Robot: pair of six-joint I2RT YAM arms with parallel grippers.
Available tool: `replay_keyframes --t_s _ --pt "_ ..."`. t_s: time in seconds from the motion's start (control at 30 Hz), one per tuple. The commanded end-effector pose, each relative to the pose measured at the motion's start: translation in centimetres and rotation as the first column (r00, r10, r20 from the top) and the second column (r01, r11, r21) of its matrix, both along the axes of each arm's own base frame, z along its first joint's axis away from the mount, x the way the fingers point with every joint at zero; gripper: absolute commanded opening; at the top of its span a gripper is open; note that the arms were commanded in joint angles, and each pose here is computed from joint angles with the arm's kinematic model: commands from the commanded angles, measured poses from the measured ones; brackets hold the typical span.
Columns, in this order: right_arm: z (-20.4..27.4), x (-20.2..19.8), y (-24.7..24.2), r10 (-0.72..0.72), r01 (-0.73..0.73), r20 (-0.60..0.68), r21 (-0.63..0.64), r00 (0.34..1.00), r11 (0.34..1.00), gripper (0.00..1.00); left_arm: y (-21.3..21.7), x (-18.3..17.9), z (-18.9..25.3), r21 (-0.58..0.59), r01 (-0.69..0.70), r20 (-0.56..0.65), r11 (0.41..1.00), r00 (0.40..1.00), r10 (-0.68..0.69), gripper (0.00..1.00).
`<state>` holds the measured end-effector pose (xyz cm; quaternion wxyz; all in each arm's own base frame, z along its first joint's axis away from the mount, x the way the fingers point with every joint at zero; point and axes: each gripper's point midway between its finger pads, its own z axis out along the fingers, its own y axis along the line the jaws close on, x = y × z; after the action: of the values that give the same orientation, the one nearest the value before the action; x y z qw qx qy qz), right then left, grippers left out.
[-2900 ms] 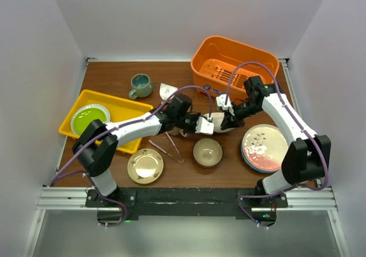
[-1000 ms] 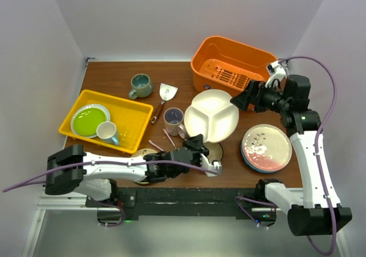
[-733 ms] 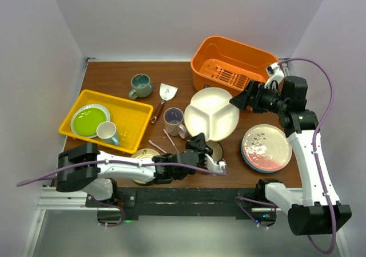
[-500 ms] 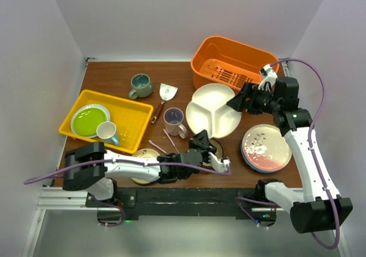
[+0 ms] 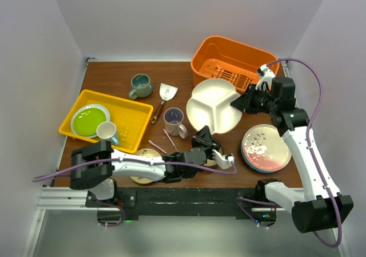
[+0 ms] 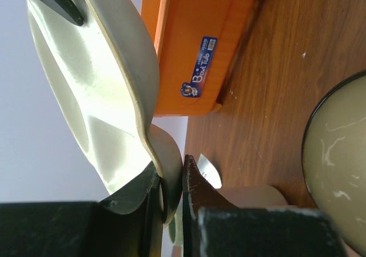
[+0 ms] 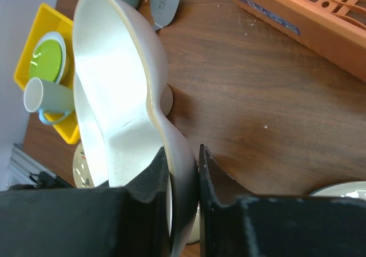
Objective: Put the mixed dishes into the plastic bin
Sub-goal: Pick up the plate at the center of the board, then place the plate in the plastic bin.
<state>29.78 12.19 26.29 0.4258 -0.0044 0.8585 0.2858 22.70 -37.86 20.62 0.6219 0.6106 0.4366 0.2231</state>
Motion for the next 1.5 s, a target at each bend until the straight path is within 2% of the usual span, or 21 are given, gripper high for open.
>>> replay_keyframes --t_s 0.0,0.07,0.1,0.13,0.17,0.23,0.27,0.37,0.43,0.5,0.57,0.6,0.7,0.93,1.07,1.3,1.47 --pt "2.3 1.3 -0.3 -0.002 0.004 0.114 -0.021 0.993 1.0 0.0 -0.2 0.3 11.3 -0.373 -0.022 0.109 0.928 0.992 0.067 0.0" --pt "3.2 1.5 -0.4 -0.012 0.015 0.141 -0.024 0.99 1.0 0.0 -0.4 0.3 11.4 -0.378 -0.018 0.096 0.926 0.994 0.059 0.0" --pt "3.6 1.7 -0.5 -0.015 0.019 0.154 -0.025 0.988 1.0 0.0 -0.7 0.1 11.4 -0.405 -0.007 0.071 0.914 0.997 0.039 0.07" --pt "4.2 1.7 -0.4 -0.01 0.013 0.163 -0.016 0.987 1.0 0.0 -1.0 0.0 11.5 -0.417 0.004 0.053 0.909 0.998 0.02 0.16" --pt "4.6 2.0 -0.6 -0.02 0.023 0.173 -0.013 0.985 1.0 0.0 -1.0 -0.1 11.5 -0.417 0.012 0.031 0.909 1.0 0.001 0.33" --pt "5.1 2.6 -0.6 -0.025 0.027 0.181 -0.01 0.983 1.0 0.0 -1.6 -0.6 11.6 -0.469 0.043 -0.023 0.882 0.998 -0.061 0.47" --pt "5.4 2.8 -0.6 -0.024 0.025 0.186 -0.001 0.982 1.0 0.0 -1.6 -0.9 11.5 -0.463 0.051 -0.047 0.885 0.995 -0.083 0.59" --pt "6.1 4.0 -0.5 -0.029 0.026 0.198 0.015 0.98 1.0 0.0 -1.9 -1.3 11.6 -0.511 0.073 -0.135 0.856 0.977 -0.165 0.75" --pt "6.8 5.0 -0.5 -0.039 0.034 0.21 0.026 0.977 0.999 0.0 -1.9 -1.3 11.4 -0.564 0.08 -0.203 0.822 0.951 -0.232 0.79" --pt "7.4 5.9 -0.6 -0.048 0.04 0.229 0.036 0.972 0.999 0.0 -1.3 -1.9 12.4 -0.651 0.086 -0.263 0.754 0.907 -0.33 0.9" --pt "8.0 7.2 -0.9 -0.061 0.052 0.239 0.043 0.969 0.998 0.0 0.9 -0.7 13.0 -0.699 0.047 -0.299 0.714 0.887 -0.352 1.0" --pt "8.5 7.7 -0.9 -0.068 0.056 0.253 0.052 0.965 0.997 0.0 1.1 -1.1 13.1 -0.731 0.041 -0.33 0.681 0.853 -0.405 1.0" --pt "9.3 9.7 -1.1 -0.082 0.067 0.266 0.067 0.96 0.996 0.0 3.9 0.0 13.6 -0.756 -0.003 -0.355 0.654 0.842 -0.406 1.0" --pt "12.8 14.1 -1.9 -0.119 0.082 0.321 0.128 0.939 0.988 0.0 8.9 2.4 11.1 -0.698 -0.162 -0.475 0.698 0.833 -0.282 1.0" --pt "14.0 16.3 -2.2 -0.143 0.094 0.332 0.158 0.933 0.983 0.0 11.5 3.1 8.4 -0.645 -0.255 -0.557 0.72 0.802 -0.214 1.0" --pt "13.5 21.1 -3.6 -0.227 0.172 0.339 0.185 0.913 0.968 0.0 13.8 3.6 5.3 -0.622 -0.347 -0.637 0.702 0.746 -0.195 1.0" --pt "12.1 24.5 -4.0 -0.258 0.2 0.31 0.205 0.915 0.958 0.0 15.2 3.7 4.0 -0.627 -0.377 -0.643 0.681 0.744 -0.18 1.0"
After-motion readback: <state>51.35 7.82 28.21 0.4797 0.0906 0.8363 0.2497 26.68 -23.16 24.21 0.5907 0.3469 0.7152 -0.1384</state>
